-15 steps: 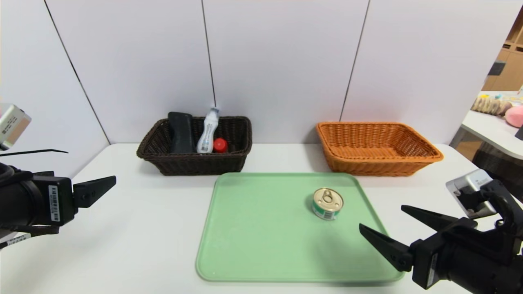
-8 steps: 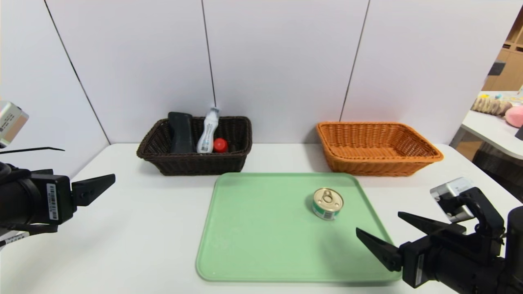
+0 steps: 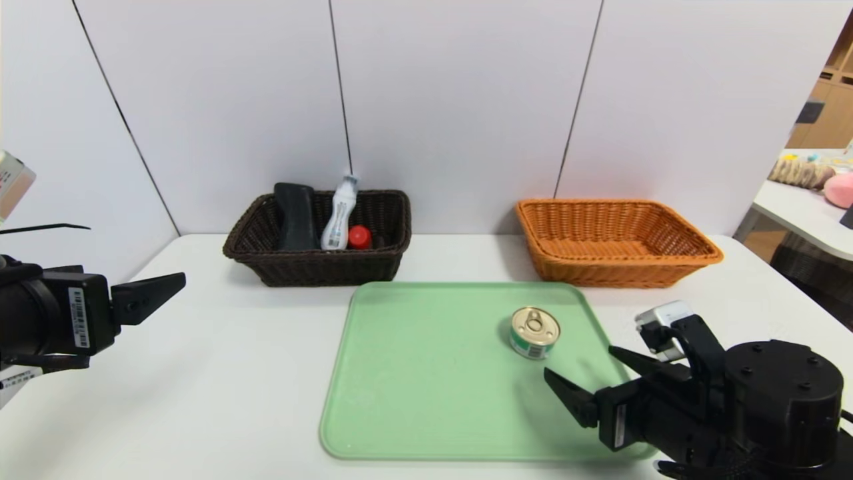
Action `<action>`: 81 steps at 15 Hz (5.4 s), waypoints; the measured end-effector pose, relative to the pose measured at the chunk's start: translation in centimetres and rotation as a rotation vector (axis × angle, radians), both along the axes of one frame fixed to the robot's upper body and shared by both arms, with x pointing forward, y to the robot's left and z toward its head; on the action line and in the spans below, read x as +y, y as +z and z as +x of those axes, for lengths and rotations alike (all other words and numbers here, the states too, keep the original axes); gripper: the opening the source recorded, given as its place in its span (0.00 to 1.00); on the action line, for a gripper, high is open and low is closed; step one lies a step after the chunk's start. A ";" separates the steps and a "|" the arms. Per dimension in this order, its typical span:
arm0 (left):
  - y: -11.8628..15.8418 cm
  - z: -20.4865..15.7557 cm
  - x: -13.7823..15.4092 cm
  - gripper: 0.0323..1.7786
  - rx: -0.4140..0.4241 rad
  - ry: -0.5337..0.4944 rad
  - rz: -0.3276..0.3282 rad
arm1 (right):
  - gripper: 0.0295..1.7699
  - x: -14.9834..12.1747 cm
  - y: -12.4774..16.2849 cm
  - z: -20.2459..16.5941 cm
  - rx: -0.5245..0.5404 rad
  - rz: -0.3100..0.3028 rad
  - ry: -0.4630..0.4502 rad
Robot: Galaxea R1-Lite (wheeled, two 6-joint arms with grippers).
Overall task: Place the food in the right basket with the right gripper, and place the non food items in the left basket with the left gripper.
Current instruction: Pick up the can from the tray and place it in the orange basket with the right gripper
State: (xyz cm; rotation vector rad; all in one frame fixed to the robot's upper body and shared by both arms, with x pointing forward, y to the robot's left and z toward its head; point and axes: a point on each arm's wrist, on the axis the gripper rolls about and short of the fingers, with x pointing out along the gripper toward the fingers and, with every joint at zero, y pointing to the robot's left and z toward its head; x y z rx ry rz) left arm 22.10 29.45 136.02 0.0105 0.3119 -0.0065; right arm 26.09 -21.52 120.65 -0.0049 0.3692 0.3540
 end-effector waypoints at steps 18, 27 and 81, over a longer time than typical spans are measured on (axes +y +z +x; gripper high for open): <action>-0.3 0.0 0.0 0.95 0.014 -0.011 -0.003 | 0.96 1.0 -3.5 2.6 -0.058 0.033 -0.034; -0.5 -0.1 0.0 0.95 0.019 -0.014 -0.003 | 0.96 1.5 -5.3 3.4 -0.025 0.009 -0.038; -1.3 0.2 -0.1 0.95 0.052 -0.026 0.003 | 0.57 4.0 -6.1 8.9 -0.095 0.066 -0.070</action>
